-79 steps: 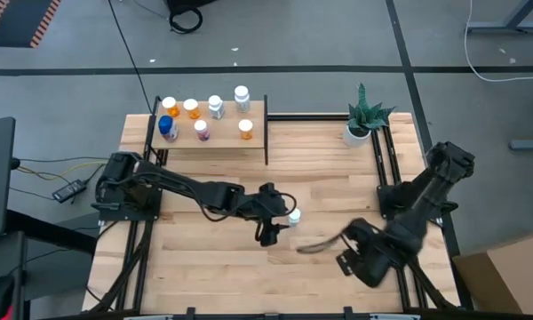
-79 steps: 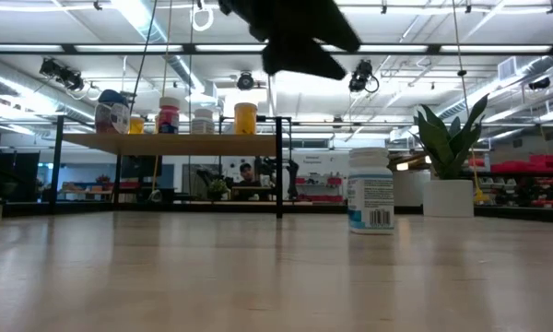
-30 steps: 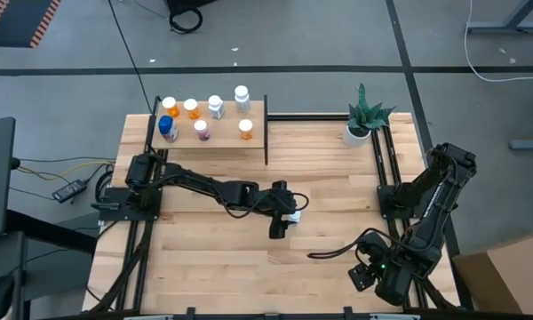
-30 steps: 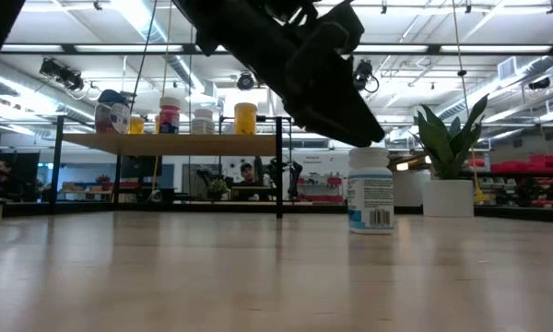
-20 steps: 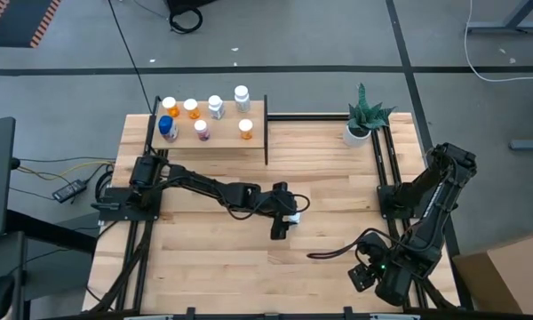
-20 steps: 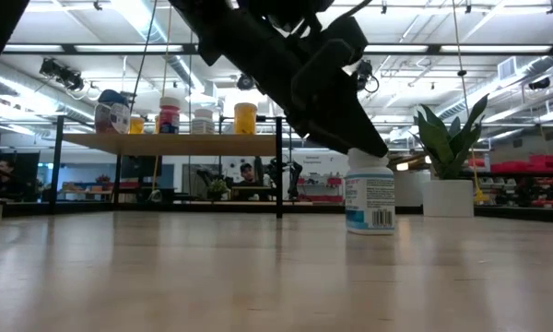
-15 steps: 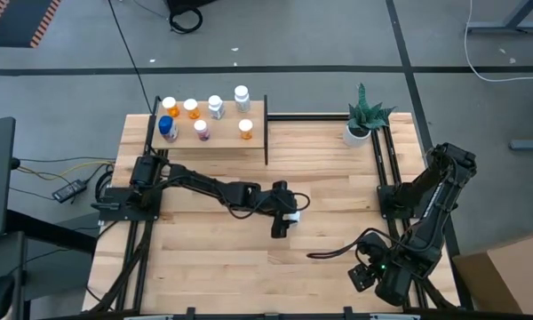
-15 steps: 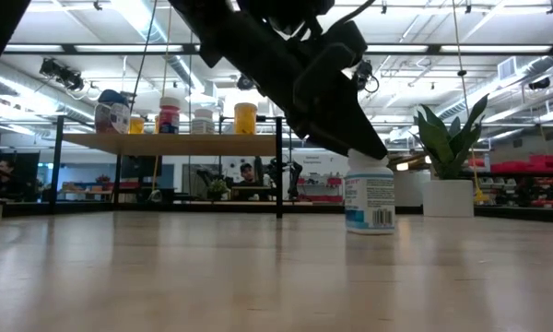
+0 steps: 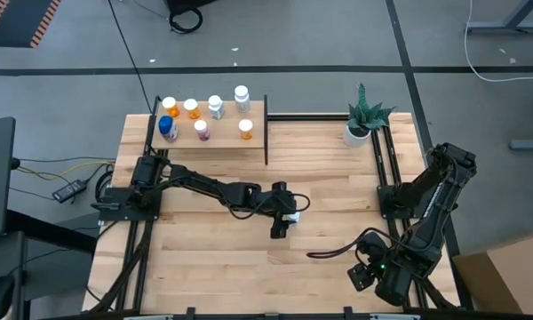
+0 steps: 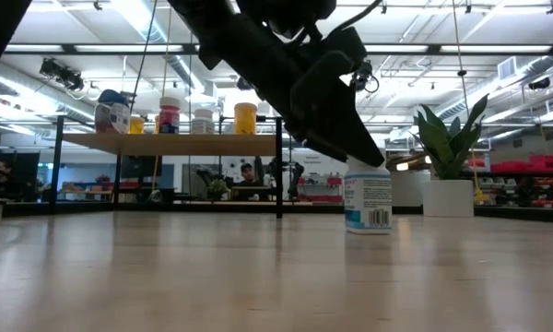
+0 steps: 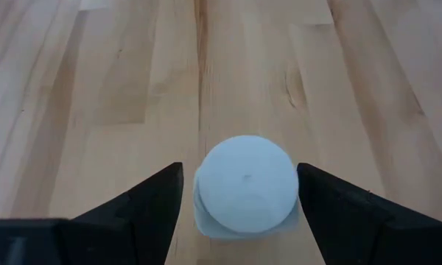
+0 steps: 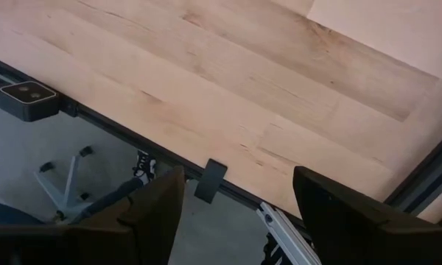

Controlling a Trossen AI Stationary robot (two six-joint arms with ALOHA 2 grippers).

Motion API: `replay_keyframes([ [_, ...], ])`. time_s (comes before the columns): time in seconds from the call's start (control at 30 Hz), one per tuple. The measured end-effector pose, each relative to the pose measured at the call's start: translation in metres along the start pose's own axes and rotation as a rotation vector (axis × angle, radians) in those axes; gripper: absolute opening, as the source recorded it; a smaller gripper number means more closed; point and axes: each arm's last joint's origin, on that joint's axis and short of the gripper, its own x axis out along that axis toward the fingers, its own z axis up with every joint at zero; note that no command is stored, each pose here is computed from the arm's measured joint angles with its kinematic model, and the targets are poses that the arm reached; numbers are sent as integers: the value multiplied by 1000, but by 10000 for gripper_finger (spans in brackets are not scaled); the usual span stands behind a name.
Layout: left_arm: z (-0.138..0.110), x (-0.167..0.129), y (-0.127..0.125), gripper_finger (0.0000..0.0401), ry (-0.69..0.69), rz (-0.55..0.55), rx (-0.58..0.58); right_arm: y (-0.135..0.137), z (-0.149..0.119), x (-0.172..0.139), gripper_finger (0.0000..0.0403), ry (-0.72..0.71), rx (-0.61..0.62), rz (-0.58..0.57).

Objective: Pick and place medicine bottles onto shelf by color
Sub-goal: Put the white and blue pill bottle on the shelf

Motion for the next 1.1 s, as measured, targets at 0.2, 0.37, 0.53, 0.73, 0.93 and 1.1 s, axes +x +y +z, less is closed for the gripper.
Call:
replay_keyframes([
  [0.2, 0, 0, 0, 249, -1, 0, -15, 0, 0, 0, 262, 0, 0, 0],
  [0.37, 0, 0, 0, 219, 0, 0, -60, 0, 0, 0, 262, 0, 0, 0],
  [0.53, 0, 0, 0, 193, 0, -1, -78, 0, 1, 0, 262, -19, -2, 13],
  [0.73, 1, -1, 0, 199, -2, -1, -107, 1, 2, 0, 262, -24, -5, 15],
  [0.93, 16, -19, 2, 198, -56, -6, -158, 1, 2, 0, 262, -26, -6, 15],
  [1.1, 35, -51, 7, 187, -128, 70, -195, 1, 3, 0, 262, -51, -11, 24],
])
